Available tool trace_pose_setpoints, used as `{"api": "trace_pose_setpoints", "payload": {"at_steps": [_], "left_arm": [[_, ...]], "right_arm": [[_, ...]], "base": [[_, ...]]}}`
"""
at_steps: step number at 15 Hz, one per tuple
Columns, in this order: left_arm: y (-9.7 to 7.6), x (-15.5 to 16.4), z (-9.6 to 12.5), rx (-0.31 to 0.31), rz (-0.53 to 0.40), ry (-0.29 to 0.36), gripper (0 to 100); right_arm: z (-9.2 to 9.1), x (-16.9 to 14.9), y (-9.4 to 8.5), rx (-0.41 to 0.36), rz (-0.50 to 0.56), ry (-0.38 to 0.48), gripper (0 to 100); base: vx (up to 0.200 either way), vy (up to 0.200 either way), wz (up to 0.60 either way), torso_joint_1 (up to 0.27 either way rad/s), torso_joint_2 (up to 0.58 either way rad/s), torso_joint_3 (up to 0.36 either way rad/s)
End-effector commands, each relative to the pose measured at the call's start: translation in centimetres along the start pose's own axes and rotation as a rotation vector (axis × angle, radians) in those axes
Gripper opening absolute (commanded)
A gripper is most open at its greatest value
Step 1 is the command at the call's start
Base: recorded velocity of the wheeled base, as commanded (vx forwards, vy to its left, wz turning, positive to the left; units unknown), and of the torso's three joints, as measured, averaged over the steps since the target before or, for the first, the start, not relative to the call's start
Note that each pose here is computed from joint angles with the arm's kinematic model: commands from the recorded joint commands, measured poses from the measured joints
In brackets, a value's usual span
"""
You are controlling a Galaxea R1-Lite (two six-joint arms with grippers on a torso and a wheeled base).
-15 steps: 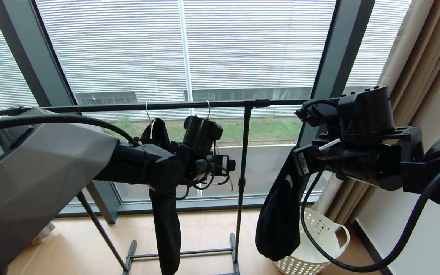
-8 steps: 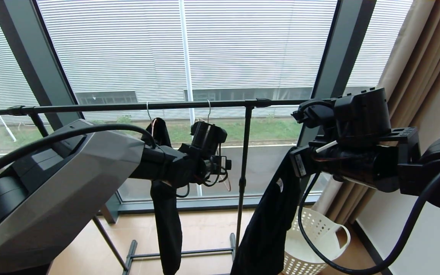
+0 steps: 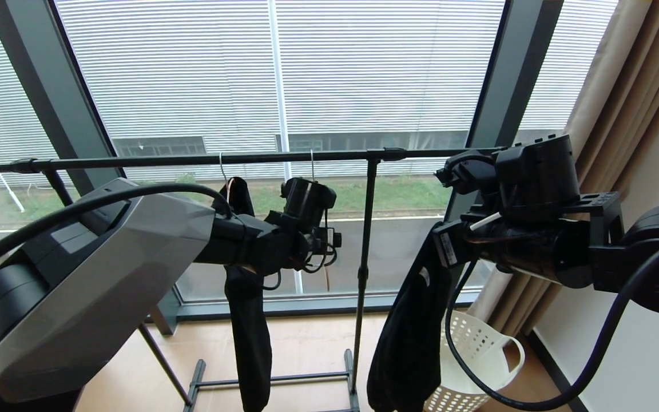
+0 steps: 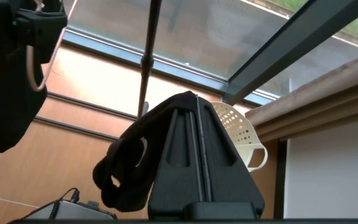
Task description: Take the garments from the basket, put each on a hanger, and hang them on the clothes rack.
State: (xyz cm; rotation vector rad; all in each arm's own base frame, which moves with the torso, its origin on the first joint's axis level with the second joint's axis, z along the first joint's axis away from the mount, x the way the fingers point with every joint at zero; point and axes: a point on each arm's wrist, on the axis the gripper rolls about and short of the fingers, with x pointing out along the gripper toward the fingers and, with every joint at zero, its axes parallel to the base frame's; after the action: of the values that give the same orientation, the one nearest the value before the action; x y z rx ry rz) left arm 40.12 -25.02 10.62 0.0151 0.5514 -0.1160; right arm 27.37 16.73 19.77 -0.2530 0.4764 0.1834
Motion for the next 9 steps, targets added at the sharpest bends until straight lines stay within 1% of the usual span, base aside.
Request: {"api": "trace_pose_setpoints", "payload": {"at_steps": [1,4,7,8,9], "left_arm": [[0.2,1.2,0.0,-0.005,0.011,0.002,100],[0.4,2.5,0.0,-0.005,0.026,0.014,100],[0.3,2.7,0.3,-0.006,0.028,0.014,100],[0.3,2.7,0.3,-0.004,0.027,0.013,0],[0.3,2.8,0.3,-0.004,0.027,0.013,0]], "right_arm": [[0.0,0.0,0.0,0.0,0.0,0.001,0],[0.0,0.0,0.0,-0.001,0.0,0.001,0],[-0.1,0.1,0.0,-0.002,0.0,0.004,0],[-0.1,0.1,0.0,-0.002,0.0,0.004,0],[-0.1,0.1,0.0,-0.001,0.0,0.004,0]], "base": [[0.0,0.0,0.0,0.0,0.0,0.0],[0.0,0.0,0.0,0.0,0.0,0.0],[0.0,0.0,0.0,0.0,0.0,0.0],[0.0,0.0,0.0,0.0,0.0,0.0],[0.0,0.0,0.0,0.0,0.0,0.0]]}}
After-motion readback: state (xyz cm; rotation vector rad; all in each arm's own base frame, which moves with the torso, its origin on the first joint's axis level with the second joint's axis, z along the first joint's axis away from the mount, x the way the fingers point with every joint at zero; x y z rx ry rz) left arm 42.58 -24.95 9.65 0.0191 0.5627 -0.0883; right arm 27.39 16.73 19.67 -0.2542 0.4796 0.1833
